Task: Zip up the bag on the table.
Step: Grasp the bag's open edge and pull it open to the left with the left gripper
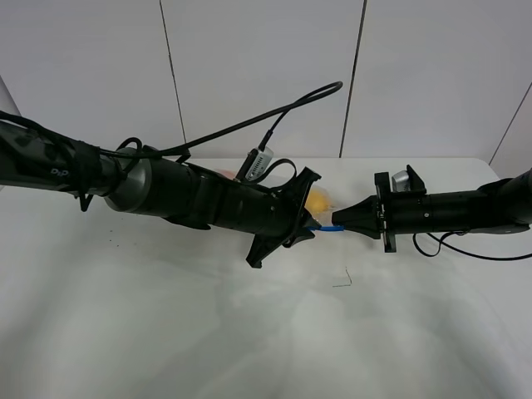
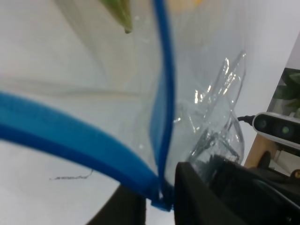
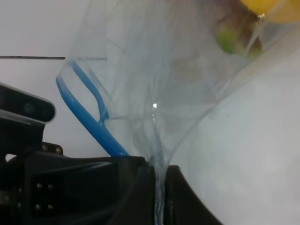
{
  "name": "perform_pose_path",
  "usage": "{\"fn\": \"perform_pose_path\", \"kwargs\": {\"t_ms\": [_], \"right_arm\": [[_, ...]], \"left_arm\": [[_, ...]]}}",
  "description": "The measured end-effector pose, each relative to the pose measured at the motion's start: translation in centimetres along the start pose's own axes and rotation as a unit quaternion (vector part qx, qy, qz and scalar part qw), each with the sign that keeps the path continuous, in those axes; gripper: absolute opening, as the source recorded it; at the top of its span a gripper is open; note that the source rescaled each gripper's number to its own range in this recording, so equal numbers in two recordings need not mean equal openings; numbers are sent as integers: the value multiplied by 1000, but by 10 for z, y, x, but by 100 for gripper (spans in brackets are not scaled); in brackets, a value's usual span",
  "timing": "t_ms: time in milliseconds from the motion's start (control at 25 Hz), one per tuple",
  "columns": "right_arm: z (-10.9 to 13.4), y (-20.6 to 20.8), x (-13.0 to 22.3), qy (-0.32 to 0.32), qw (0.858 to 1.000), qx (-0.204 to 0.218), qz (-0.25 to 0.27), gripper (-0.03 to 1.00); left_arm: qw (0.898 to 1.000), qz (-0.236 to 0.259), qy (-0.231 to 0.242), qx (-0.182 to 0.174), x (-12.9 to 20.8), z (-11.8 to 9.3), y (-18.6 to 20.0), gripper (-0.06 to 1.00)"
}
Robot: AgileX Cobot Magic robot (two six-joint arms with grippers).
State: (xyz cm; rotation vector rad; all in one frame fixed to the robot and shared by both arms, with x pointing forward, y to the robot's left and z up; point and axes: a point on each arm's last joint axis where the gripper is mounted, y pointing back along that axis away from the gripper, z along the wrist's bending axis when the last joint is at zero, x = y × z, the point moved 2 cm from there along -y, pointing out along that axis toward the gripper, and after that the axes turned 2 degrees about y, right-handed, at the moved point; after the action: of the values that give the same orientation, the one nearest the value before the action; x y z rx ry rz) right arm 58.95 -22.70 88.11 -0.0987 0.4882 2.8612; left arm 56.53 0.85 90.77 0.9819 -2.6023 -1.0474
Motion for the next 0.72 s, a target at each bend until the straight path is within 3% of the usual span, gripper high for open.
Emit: {"fn": "perform_pose_path", "kwargs": {"t_ms": [120,480,720], "right_arm": [[0,0,0,1,1000,1,1,0],[0,0,0,4,1000,1,1,0],[2,0,-2,2,1000,-9,-8,0]], "left_arm": [[1000,0,2,1,0,0,0,0],[1000,-3,2,4,-4,-2,1,0],[1000,-12,-7,20,-25,-9,14,0]]}}
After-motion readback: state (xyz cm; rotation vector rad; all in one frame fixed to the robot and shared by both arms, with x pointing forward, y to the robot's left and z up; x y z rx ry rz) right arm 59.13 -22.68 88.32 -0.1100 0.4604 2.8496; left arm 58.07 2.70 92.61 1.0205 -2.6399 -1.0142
